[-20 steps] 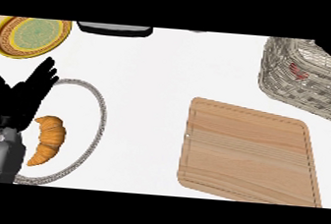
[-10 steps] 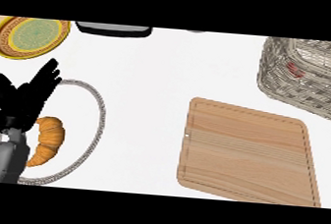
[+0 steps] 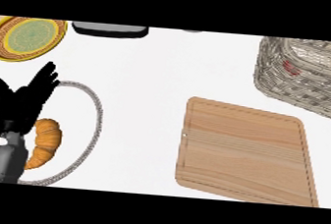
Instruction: Pick the tomato from the cutting board and place it in the basket
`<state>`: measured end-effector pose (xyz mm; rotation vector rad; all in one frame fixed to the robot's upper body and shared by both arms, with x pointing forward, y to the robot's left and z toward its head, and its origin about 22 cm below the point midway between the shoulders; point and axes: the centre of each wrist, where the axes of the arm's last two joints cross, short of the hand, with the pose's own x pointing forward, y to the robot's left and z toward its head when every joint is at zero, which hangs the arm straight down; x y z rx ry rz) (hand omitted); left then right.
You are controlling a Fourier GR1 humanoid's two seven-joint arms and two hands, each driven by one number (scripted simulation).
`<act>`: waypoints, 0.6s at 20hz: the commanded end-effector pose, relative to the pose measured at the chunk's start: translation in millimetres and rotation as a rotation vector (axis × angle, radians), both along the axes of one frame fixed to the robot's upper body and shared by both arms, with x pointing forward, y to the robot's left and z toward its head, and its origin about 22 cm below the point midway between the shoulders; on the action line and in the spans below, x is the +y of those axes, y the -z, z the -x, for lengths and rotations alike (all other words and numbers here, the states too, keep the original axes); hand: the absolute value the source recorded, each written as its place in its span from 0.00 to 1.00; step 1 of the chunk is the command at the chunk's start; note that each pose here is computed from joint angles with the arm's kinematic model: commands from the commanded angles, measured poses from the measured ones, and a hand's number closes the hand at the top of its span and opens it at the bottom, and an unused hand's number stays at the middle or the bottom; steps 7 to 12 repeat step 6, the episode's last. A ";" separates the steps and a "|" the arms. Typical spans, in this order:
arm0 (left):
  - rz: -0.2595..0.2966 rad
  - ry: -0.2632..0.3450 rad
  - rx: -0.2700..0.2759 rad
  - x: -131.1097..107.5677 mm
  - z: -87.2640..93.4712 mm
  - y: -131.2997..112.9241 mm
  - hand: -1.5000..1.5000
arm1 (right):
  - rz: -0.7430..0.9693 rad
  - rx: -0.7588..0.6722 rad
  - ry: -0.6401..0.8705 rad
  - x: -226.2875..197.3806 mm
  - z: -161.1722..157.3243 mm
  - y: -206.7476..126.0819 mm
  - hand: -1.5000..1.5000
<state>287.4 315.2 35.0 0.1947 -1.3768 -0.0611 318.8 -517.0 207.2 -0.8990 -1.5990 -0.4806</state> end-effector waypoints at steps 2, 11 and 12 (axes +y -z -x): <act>-0.003 0.009 -0.007 -0.4 3.7 -14.3 0.50 | 0.009 0.090 -0.081 -55.9 59.5 -0.5 0.00; -0.011 -0.007 -0.002 -4.9 -2.4 -7.6 0.50 | 0.016 0.082 -0.136 -89.4 105.7 7.9 0.00; -0.011 -0.007 -0.002 -4.9 -2.4 -7.6 0.50 | 0.016 0.082 -0.136 -89.4 105.7 7.9 0.00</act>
